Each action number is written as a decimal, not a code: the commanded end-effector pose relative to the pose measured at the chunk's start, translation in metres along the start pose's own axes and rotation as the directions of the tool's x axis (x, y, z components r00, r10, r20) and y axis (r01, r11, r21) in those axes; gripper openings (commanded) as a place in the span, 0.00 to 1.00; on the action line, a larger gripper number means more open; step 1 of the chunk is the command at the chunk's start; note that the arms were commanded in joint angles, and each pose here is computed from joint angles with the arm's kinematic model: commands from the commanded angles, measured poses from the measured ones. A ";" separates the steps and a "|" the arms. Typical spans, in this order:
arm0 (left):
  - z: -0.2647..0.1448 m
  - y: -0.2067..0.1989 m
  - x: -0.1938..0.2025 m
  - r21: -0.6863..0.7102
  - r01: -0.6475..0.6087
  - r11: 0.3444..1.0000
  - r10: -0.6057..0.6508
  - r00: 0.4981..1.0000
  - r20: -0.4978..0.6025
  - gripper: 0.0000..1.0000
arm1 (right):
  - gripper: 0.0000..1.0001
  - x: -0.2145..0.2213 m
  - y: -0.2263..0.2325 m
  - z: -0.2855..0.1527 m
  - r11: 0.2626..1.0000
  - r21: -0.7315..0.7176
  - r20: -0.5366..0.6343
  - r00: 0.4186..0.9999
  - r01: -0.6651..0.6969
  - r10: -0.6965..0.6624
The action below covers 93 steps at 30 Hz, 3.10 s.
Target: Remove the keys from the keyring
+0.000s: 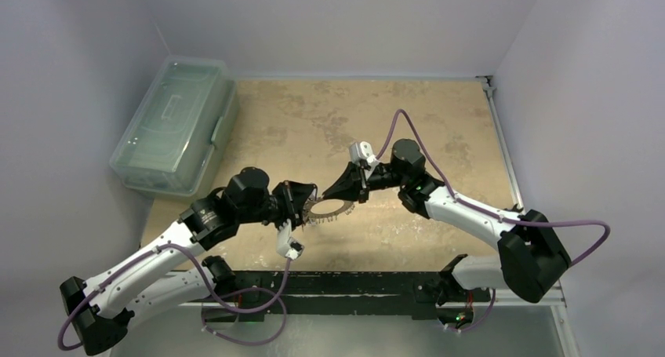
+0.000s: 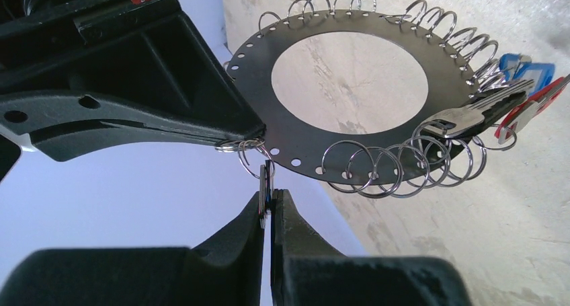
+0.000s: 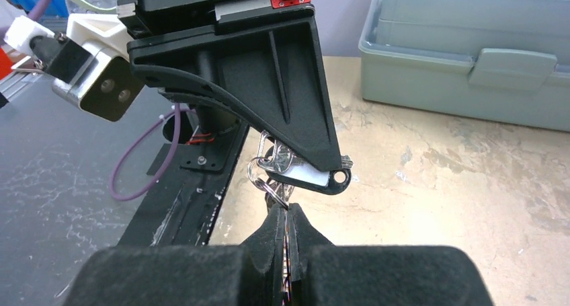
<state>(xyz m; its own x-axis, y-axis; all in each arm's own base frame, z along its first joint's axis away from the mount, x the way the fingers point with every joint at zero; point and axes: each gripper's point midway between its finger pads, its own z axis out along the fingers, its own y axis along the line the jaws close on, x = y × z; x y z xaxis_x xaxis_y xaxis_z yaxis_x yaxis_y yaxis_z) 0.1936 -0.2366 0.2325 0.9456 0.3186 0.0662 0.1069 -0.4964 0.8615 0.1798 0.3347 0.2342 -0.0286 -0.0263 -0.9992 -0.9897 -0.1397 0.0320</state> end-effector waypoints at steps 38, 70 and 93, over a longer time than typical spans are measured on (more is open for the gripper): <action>0.014 -0.010 0.000 -0.002 -0.617 0.787 0.612 0.782 -0.120 0.00 | 0.00 -0.020 0.011 -0.001 0.997 -0.073 0.052 0.998 -0.019 0.023; 0.006 0.027 0.001 -0.015 -0.817 0.577 0.787 0.560 -0.258 0.02 | 0.00 -0.012 -0.005 -0.005 0.962 -0.051 0.066 0.960 -0.267 0.270; 0.009 0.007 -0.015 0.020 -0.810 0.587 0.799 0.575 -0.175 0.02 | 0.00 -0.021 0.005 -0.011 0.955 -0.104 0.108 0.952 -0.276 0.287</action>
<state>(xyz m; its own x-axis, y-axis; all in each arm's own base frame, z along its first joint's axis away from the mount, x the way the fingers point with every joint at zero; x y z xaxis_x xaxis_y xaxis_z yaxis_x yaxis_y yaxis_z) 0.1943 -0.2492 0.2285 0.8718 0.2602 0.4150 -0.2793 -0.4321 0.8575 0.1845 0.3280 0.2271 -0.4181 -0.0273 -0.9080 -0.8924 -0.1742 0.4162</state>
